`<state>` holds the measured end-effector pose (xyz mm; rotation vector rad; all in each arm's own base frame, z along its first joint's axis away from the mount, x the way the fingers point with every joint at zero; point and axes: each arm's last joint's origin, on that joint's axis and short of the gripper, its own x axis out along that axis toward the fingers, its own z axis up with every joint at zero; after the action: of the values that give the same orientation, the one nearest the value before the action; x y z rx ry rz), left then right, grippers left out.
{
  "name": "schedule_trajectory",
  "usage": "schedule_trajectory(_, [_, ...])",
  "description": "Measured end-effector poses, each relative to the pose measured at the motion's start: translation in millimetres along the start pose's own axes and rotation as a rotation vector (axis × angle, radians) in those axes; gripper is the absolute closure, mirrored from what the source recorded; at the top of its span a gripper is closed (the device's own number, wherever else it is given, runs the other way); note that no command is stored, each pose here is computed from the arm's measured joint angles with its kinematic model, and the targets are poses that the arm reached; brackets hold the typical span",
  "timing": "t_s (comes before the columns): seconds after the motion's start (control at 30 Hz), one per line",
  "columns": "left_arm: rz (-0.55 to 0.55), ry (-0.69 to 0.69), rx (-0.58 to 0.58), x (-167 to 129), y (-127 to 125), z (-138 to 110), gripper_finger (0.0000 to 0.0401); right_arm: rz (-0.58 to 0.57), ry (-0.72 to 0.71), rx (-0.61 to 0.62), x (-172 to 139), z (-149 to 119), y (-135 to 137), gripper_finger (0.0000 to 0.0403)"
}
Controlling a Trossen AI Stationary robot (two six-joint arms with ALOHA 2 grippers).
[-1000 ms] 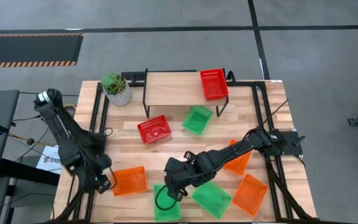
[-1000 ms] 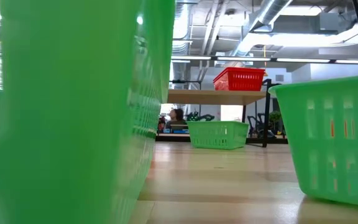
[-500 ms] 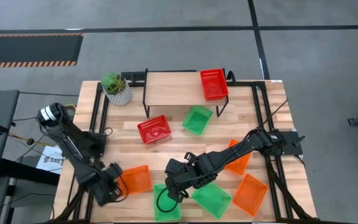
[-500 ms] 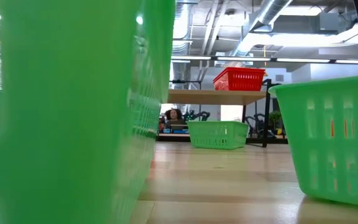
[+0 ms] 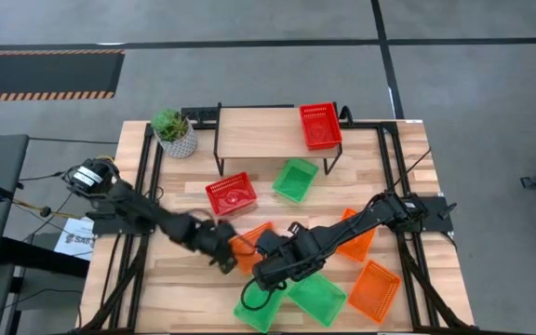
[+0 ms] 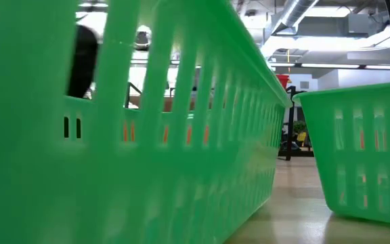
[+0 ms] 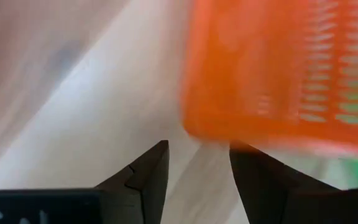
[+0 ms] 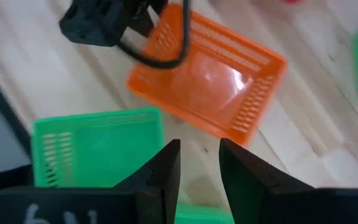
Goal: Stack baskets on shelf by color
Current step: Put the top left orange bin on the shelf
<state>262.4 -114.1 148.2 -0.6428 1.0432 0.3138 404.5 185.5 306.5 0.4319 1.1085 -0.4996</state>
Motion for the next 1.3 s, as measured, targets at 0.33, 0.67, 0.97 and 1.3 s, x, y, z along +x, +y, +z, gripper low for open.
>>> schedule_trajectory(0.33, [-0.259, 0.047, -0.022, -6, 14, 51, 0.0244, -0.166, 0.06, 0.088, 8, 0, -19, 0.024])
schedule_trajectory(0.67, [-0.34, -0.114, -0.064, -109, 27, 48, 0.0244, -0.172, 0.084, 0.002, 13, 43, -52, 0.0155])
schedule_trajectory(0.97, [-0.502, -0.341, -0.1, -184, 45, 34, 0.0244, -0.074, 0.198, -0.47, 37, 87, -89, 0.016])
schedule_trajectory(1.3, [-0.579, -0.522, -0.145, -223, 65, 26, 0.0244, 0.02, 0.353, -0.703, 91, 82, -109, 0.0161])
